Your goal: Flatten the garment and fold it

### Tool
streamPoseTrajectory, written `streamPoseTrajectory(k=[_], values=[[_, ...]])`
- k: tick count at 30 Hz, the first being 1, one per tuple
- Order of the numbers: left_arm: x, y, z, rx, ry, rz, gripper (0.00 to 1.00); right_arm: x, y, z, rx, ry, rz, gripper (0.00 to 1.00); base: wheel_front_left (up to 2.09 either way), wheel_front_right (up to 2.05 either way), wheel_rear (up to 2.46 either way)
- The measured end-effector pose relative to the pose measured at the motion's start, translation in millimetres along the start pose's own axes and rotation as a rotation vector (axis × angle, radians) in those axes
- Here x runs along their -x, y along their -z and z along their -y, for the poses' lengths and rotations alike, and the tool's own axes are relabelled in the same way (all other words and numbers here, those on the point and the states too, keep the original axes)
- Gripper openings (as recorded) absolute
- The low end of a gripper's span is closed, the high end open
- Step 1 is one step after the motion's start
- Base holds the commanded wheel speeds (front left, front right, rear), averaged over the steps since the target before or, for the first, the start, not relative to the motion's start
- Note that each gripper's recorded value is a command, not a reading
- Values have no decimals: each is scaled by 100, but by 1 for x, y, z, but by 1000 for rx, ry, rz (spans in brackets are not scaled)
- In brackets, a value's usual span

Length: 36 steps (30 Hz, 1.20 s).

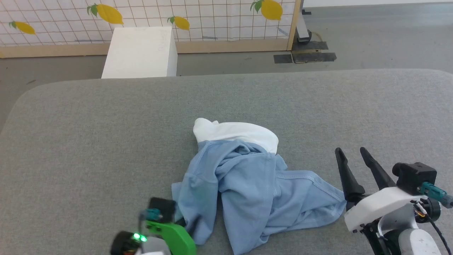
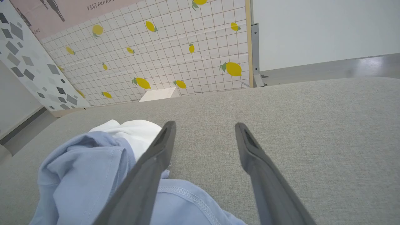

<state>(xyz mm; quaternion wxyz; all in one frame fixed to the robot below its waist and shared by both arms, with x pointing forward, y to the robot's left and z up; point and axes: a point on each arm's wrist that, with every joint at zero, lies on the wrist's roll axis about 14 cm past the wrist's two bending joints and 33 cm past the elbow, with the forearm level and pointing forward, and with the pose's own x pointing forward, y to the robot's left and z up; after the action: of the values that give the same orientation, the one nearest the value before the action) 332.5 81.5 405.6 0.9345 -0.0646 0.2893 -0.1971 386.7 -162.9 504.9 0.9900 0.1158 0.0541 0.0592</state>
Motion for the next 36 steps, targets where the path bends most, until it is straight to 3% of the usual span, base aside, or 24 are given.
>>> streamPoseTrajectory(k=[4, 9, 14, 15, 16, 21, 27, 31, 36], values=[[11, -29, -38, 32, -144, 132, 0, -1, 2, -4, -5, -12, -7, 100, 0, 0, 0], [50, -48, -127, 99, -489, 268, 0, -3, 8, -9, -1, -28, -32, 100, 0, 0, 0], [83, -24, -173, 159, -700, 232, 0, -6, 23, -11, 33, -32, -104, 100, 0, 0, 0], [86, -15, -176, 174, -715, 207, 45, -7, 27, -11, 38, -33, -122, 100, 0, 0, 0], [88, -8, -176, 190, -718, 188, 100, -8, 31, -12, 42, -35, -143, 100, 0, 0, 0], [87, -16, -166, 224, -688, 294, 100, -15, 45, -27, 84, -81, -205, 100, 0, 0, 0], [94, -58, -152, 127, -667, 576, 100, -51, 51, -69, 121, -208, -257, 100, 0, 0, 0], [87, -73, -143, 105, -634, 629, 100, -67, 85, -87, 163, -262, -439, 100, 0, 0, 0], [84, -79, -139, 90, -622, 645, 100, -61, 142, -83, 243, -259, -791, 100, 0, 0, 0]])
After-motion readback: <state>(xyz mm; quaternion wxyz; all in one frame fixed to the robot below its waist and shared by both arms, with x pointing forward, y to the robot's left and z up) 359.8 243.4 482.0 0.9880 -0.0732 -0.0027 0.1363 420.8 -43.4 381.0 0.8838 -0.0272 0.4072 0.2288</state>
